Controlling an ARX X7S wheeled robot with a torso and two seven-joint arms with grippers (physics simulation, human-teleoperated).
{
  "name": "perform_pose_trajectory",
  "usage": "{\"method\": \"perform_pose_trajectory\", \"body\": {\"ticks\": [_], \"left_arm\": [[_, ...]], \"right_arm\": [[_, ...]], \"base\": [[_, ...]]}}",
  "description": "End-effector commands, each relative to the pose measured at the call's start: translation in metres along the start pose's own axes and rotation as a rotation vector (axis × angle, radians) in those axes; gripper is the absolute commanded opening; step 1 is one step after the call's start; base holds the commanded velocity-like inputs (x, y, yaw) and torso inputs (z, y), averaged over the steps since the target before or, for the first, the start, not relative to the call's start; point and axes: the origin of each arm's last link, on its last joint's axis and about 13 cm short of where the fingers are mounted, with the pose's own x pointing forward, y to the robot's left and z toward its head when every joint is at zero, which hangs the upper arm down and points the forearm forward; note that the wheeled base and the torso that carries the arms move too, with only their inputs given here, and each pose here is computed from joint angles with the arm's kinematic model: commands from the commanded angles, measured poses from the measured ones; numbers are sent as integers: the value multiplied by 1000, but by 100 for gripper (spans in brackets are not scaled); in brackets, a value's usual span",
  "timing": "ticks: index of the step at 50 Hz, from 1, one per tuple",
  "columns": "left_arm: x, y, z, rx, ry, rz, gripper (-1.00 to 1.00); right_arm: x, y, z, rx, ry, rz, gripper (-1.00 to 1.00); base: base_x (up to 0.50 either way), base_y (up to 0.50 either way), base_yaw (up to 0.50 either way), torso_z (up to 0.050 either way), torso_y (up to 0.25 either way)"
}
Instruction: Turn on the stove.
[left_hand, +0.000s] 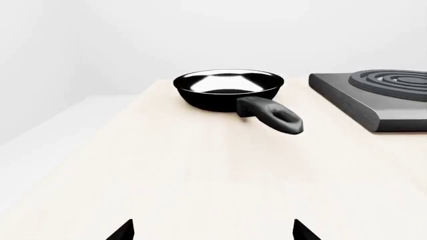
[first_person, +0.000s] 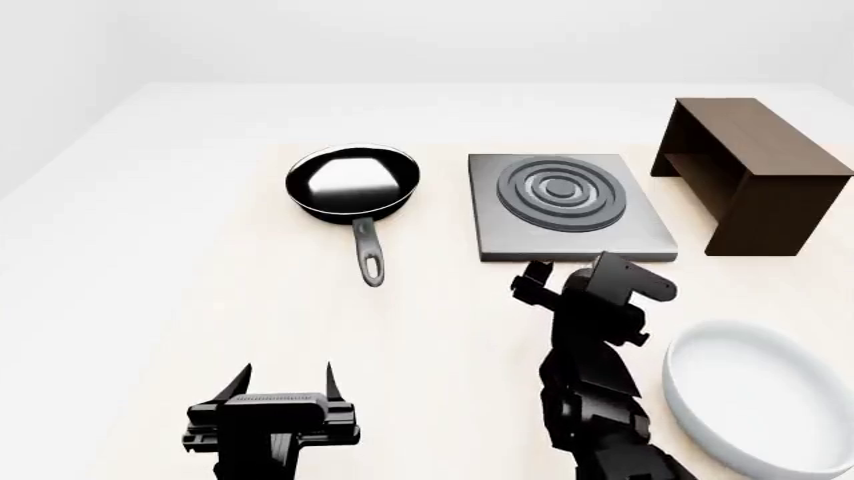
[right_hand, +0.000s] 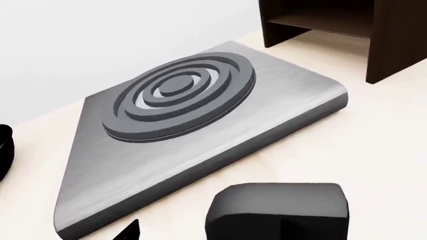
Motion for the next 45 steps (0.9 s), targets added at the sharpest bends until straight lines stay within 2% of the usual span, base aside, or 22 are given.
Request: {"method": "perform_pose_trajectory", "body": {"ticks": [1, 18, 35, 45], "left_arm": [[-1, -1, 1, -17, -28, -15, 100], [-1, -1, 2, -17, -30, -15, 100], [-2, -1, 3, -15, -32, -16, 100], [-2, -1, 3, -16, -33, -17, 100]], "right_arm": [[0, 4, 1, -14, -15, 23, 100], [-10, 6, -18, -23, -35, 110, 100], [-22, 12, -17, 30, -66, 177, 100], [-62, 10, -2, 44, -105, 300, 100]], "base": [[0, 0, 0, 0, 0], [0, 0, 0, 0, 0], [0, 0, 0, 0, 0], [0, 0, 0, 0, 0]]}}
